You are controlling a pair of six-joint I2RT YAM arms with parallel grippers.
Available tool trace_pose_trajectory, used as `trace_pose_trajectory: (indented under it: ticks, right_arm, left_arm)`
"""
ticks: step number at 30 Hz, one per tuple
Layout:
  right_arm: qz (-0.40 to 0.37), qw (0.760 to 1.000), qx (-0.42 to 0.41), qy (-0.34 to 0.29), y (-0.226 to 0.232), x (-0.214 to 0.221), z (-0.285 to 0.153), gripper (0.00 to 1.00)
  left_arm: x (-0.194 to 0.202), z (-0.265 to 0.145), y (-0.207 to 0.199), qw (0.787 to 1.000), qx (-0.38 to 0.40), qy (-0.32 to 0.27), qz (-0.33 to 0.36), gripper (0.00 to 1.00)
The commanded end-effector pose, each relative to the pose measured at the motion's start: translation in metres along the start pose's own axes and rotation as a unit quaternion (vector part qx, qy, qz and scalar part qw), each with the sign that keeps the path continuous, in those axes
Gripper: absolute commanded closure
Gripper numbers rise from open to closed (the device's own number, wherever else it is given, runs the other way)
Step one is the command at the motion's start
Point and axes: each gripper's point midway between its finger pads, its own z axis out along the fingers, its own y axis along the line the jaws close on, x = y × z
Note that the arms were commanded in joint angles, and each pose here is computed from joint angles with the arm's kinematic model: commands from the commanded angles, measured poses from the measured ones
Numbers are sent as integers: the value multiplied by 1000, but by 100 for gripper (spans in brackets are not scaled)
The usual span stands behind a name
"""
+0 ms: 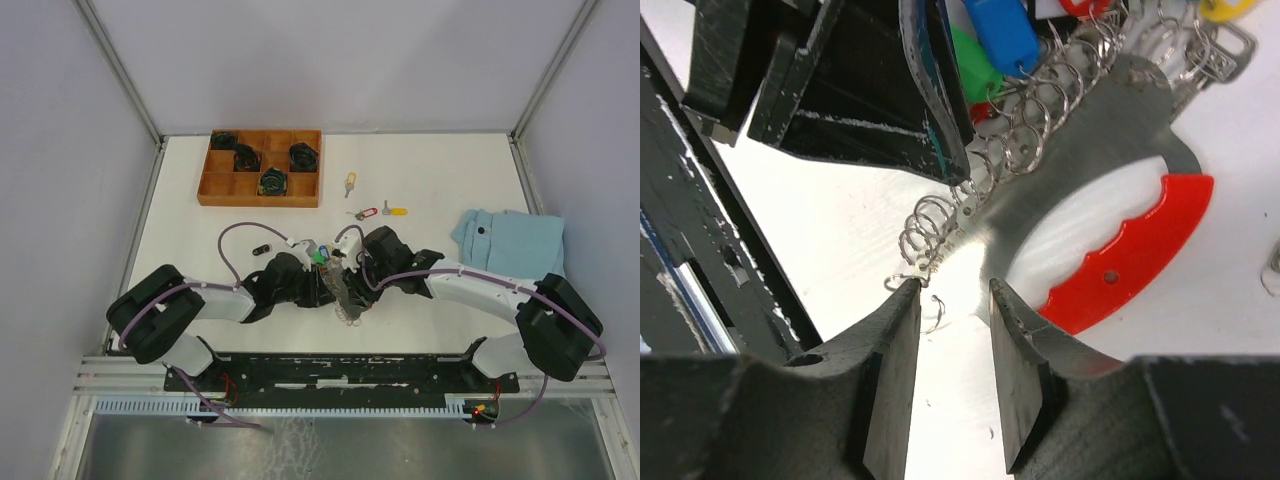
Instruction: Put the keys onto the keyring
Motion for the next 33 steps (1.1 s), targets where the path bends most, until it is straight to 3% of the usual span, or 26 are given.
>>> trace_pose_trajectory:
  ticks: [1,12,33]
  right_arm:
    - [1,999,31,-40,-6,-13,-8,58]
    - [1,998,37,-44,-7,-12,-11,57]
    - [0,998,39,-47,-7,-11,-13,57]
  left_arm:
    - [2,8,2,1000,2,8,5,70]
    - [4,8,-6,1000,24,14,-2,76]
    - [-10,4,-32,997,78,-7,6,71]
